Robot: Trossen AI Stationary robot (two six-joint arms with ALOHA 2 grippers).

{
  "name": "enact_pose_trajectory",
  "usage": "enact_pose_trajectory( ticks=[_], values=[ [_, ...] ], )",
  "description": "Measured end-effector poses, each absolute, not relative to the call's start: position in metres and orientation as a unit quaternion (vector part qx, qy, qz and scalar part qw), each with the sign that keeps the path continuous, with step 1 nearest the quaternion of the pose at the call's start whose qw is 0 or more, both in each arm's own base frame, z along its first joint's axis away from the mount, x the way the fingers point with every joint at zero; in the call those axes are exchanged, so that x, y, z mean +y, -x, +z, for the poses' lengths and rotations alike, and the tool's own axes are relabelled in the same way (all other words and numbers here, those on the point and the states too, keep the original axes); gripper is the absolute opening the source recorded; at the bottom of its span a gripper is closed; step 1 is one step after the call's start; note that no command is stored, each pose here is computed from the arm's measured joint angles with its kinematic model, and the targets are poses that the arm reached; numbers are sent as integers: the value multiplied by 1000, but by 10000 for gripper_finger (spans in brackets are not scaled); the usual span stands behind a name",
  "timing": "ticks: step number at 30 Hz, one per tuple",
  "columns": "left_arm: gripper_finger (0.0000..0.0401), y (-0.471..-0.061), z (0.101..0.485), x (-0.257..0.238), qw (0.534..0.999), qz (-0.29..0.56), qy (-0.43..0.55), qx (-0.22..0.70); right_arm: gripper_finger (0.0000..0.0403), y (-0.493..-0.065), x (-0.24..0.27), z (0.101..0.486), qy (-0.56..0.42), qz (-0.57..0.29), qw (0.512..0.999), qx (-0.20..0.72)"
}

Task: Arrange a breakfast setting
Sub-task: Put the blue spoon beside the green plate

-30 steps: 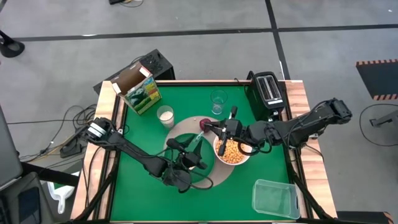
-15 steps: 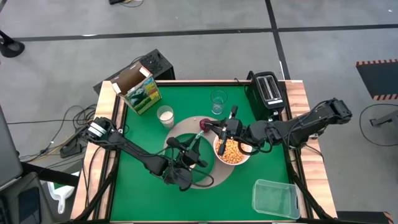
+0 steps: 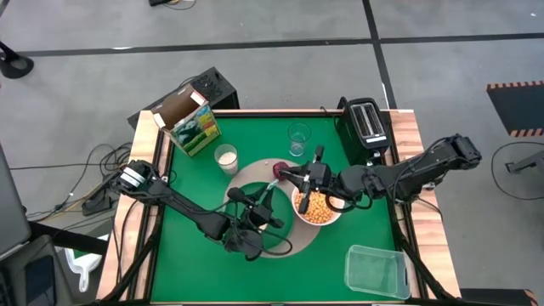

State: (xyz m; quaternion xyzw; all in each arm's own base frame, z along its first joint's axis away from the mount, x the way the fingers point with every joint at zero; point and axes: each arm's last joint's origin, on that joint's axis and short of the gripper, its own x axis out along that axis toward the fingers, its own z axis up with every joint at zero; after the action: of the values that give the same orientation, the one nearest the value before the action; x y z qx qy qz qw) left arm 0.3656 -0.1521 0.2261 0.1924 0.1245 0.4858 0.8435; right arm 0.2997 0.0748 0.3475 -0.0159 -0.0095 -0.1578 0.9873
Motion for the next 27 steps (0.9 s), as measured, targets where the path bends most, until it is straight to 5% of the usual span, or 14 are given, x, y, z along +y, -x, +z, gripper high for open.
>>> enact_pose_trajectory(
  ticks=[14, 27],
  values=[
    [56, -366, 225, -152, 844, 480, -201, 131, 184, -298, 78, 349, 32, -143, 989, -9],
    [45, -361, 227, -158, 827, 499, -221, 133, 190, -263, 87, 379, 52, -116, 991, -47]
  ],
)
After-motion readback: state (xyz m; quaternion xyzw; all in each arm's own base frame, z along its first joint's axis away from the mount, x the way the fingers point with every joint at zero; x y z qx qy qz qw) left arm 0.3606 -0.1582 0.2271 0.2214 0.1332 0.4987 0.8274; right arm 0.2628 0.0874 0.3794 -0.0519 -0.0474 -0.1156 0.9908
